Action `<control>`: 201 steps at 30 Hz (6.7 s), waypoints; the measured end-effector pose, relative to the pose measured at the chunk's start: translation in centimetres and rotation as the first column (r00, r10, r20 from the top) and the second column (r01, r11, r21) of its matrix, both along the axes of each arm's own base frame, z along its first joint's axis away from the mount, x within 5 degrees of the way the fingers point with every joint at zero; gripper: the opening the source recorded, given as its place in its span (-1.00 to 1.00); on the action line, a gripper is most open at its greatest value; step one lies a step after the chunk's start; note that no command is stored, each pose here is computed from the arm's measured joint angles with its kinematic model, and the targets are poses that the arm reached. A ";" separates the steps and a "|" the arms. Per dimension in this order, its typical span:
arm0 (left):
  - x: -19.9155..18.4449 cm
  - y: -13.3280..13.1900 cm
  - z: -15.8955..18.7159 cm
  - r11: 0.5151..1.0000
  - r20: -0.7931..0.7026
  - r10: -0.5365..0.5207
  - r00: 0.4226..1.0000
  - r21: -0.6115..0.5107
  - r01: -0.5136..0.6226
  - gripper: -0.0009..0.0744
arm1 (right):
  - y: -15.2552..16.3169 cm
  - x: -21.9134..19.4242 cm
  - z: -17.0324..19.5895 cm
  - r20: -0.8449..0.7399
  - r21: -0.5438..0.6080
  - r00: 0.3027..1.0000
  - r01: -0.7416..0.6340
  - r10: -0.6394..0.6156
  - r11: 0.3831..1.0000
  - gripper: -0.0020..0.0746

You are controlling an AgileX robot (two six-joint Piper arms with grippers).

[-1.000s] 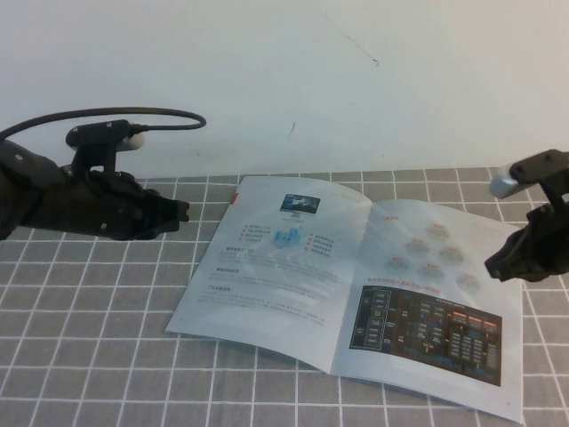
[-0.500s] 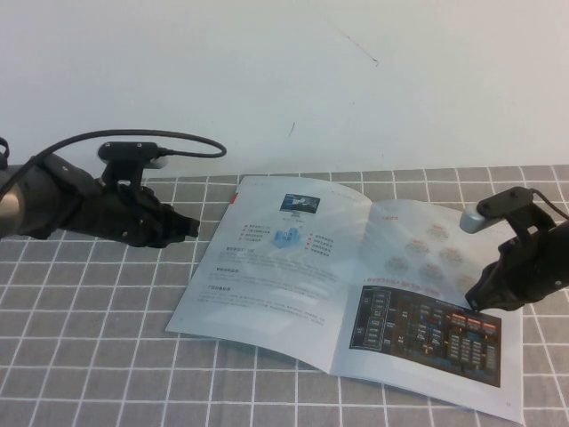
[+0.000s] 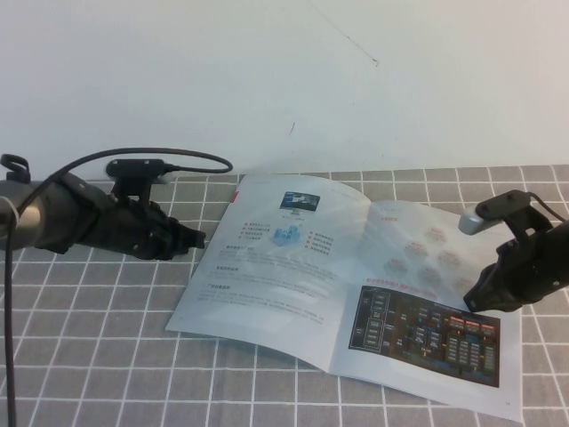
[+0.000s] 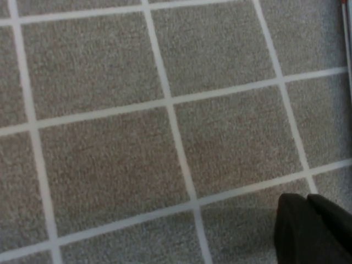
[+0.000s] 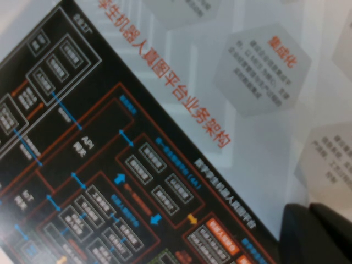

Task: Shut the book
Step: 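Close the open booklet and leave it lying on the table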

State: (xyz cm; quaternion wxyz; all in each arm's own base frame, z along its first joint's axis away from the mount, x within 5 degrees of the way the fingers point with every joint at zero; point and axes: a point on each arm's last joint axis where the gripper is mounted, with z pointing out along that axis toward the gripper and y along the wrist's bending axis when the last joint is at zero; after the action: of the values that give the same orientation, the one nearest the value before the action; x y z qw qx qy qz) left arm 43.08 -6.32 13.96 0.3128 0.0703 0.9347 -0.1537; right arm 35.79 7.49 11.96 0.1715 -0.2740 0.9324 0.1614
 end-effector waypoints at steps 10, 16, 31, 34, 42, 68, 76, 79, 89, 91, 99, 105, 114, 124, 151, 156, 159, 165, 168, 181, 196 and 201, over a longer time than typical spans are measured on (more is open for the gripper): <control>-0.6 -3.7 0.1 0.996 0.007 -0.089 0.996 0.008 0.089 -0.99 | 0.0 0.0 -0.2 -0.007 0.003 1.000 0.001 -0.001 1.000 -0.95; -0.9 -5.4 0.1 0.995 0.013 -0.103 0.995 -0.006 0.103 -0.99 | 0.0 0.0 -0.2 -0.002 0.001 1.000 -0.009 0.009 1.000 -0.95; -3.2 -10.5 2.5 0.803 -0.123 -0.241 0.963 -0.583 0.126 -0.99 | 0.0 0.1 -0.1 0.002 0.007 1.000 -0.010 0.010 1.000 -0.95; -3.6 -11.5 3.2 0.741 -0.101 -0.282 0.954 -0.654 0.149 -0.99 | 0.0 0.1 0.0 0.007 0.007 1.000 -0.010 0.010 1.000 -0.95; -4.6 -11.2 8.6 0.760 0.075 -0.299 0.951 -0.584 0.285 -0.99 | -2.5 0.2 5.4 0.177 -0.012 0.979 0.104 -0.101 0.994 -0.95; -23.9 -3.0 32.9 0.914 0.666 -0.365 0.650 0.126 0.385 -0.99 | 2.4 -1.6 2.1 0.045 -0.077 0.994 -0.096 0.100 0.992 -0.95; -28.0 -0.2 28.8 0.943 0.587 -0.331 0.739 0.222 0.247 -0.99 | 1.3 -4.5 14.1 0.365 -0.104 0.925 -0.070 0.104 0.992 -0.95; -29.4 0.6 26.1 0.949 0.592 -0.308 0.744 0.240 0.202 -0.99 | 0.7 -7.1 18.4 0.456 -0.092 0.885 -0.058 0.094 0.994 -0.95; -34.9 3.3 18.5 0.959 0.732 -0.241 0.637 0.279 0.043 -0.99 | -1.5 -17.6 20.5 0.559 -0.059 0.827 -0.035 0.062 0.998 -0.95; -35.8 3.6 17.4 0.947 0.734 -0.266 0.625 0.319 0.029 -0.99 | -2.0 -19.9 19.9 0.573 -0.050 0.818 -0.029 0.053 0.998 -0.95; -37.8 5.0 13.5 0.941 0.633 -0.224 0.741 0.338 -0.004 -0.99 | -3.6 -27.1 17.6 0.695 0.052 0.717 0.032 -0.059 0.998 -0.95; -37.6 5.4 12.5 0.951 0.624 -0.147 0.768 0.303 -0.064 -0.99 | -4.3 -29.5 14.4 0.751 0.082 0.654 0.053 -0.097 0.995 -0.95; -37.6 5.4 12.5 0.962 0.623 -0.108 0.774 0.262 -0.076 -0.99 | -4.3 -30.1 13.0 0.733 0.075 0.674 0.045 -0.086 0.996 -0.95; -37.7 5.5 12.5 0.961 0.619 -0.108 0.778 0.265 -0.076 -0.99 | -4.2 -30.6 12.3 0.673 0.051 0.739 0.015 -0.045 0.999 -0.95; -39.5 6.6 12.6 0.934 0.712 0.092 0.697 0.180 -0.307 -0.99 | -4.2 -30.6 12.2 0.669 0.049 0.742 0.013 -0.043 0.999 -0.95; -38.9 6.2 9.6 0.948 0.710 0.135 0.691 0.111 -0.299 -0.99 | -4.2 -30.6 12.2 0.669 0.049 0.742 0.013 -0.043 0.999 -0.95; -38.1 6.1 6.9 0.953 0.694 0.154 0.704 0.084 -0.291 -0.99 | -4.2 -30.6 12.2 0.669 0.049 0.742 0.013 -0.043 0.999 -0.95; -37.8 6.1 3.6 0.955 0.623 0.166 0.764 0.093 -0.283 -0.99 | -4.2 -30.6 12.2 0.669 0.049 0.742 0.013 -0.043 0.999 -0.95; -37.8 6.0 3.6 0.955 0.620 0.165 0.767 0.092 -0.280 -0.99 | -4.2 -30.6 12.2 0.669 0.049 0.742 0.013 -0.043 0.999 -0.95; -37.8 6.0 3.7 0.955 0.618 0.166 0.769 0.093 -0.281 -0.99 | -4.2 -30.6 12.2 0.669 0.049 0.742 0.013 -0.043 0.999 -0.95; -37.8 6.0 3.7 0.954 0.604 0.218 0.767 0.036 -0.299 -0.99 | -4.2 -30.6 12.2 0.669 0.049 0.742 0.013 -0.043 0.999 -0.95; -37.8 6.0 3.7 0.954 0.609 0.200 0.767 0.056 -0.293 -0.99 | -4.2 -30.6 12.2 0.669 0.049 0.742 0.013 -0.043 0.999 -0.95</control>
State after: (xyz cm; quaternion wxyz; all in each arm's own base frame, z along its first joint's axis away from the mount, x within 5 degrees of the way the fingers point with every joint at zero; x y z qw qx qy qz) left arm 5.25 -0.28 17.61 0.6022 0.0145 0.7981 -0.0116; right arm 5.16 3.33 24.17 0.5026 -0.2960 0.8093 0.0689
